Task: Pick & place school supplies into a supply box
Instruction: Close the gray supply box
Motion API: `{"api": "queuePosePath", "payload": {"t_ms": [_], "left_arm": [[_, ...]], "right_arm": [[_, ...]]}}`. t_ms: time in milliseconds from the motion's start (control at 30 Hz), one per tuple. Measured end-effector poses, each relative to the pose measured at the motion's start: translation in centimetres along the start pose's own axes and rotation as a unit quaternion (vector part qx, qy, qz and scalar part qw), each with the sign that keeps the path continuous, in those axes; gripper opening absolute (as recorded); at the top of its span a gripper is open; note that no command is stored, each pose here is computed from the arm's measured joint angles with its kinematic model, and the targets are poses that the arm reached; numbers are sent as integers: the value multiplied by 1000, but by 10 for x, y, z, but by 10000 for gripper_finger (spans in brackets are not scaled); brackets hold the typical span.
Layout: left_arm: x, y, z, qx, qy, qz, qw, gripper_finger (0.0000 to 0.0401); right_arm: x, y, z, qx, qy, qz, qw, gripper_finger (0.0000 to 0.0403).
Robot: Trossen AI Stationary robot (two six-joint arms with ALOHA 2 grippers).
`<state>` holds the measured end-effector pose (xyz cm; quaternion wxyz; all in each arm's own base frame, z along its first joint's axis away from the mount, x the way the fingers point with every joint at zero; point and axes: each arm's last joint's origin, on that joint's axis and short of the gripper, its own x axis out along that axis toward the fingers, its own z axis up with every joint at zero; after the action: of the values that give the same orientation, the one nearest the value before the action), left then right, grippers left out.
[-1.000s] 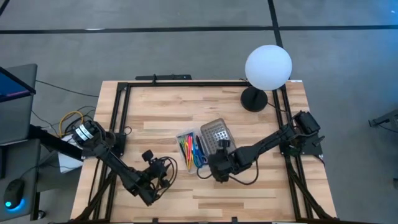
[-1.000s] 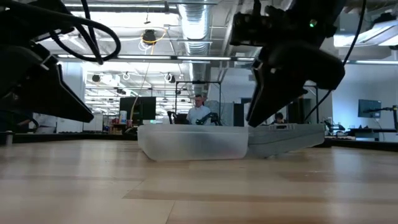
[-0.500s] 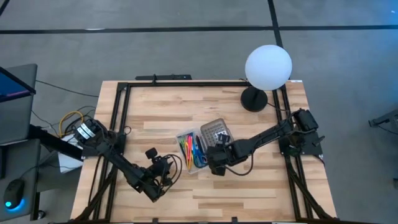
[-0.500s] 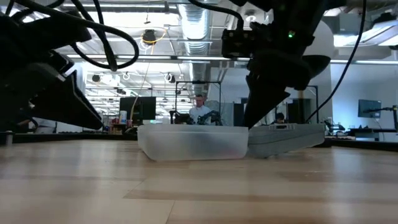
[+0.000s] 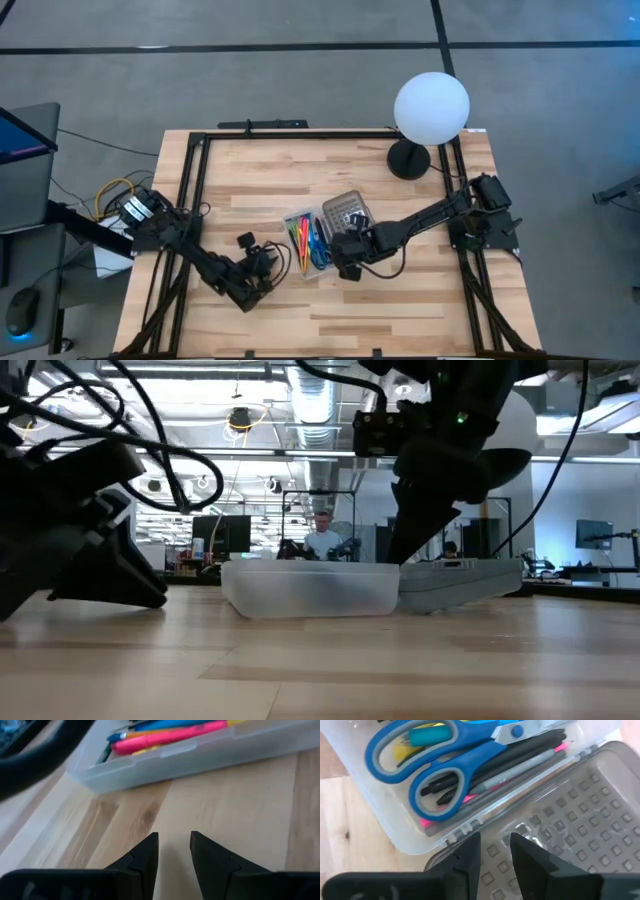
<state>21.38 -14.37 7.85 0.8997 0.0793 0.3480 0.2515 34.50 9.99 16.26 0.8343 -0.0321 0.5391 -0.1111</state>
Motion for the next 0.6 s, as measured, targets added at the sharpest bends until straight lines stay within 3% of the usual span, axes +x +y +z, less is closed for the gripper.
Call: {"api": "queuePosePath", "payload": {"t_ms": [233, 600], "left_arm": [[10, 6, -8, -22, -44, -39, 998, 112], [26, 15, 2, -45, -10, -86, 995, 112]], "right_arm": [[2, -5, 3, 11, 3, 22, 1000, 98], [20, 6, 9, 8, -12, 76, 997, 98]]}}
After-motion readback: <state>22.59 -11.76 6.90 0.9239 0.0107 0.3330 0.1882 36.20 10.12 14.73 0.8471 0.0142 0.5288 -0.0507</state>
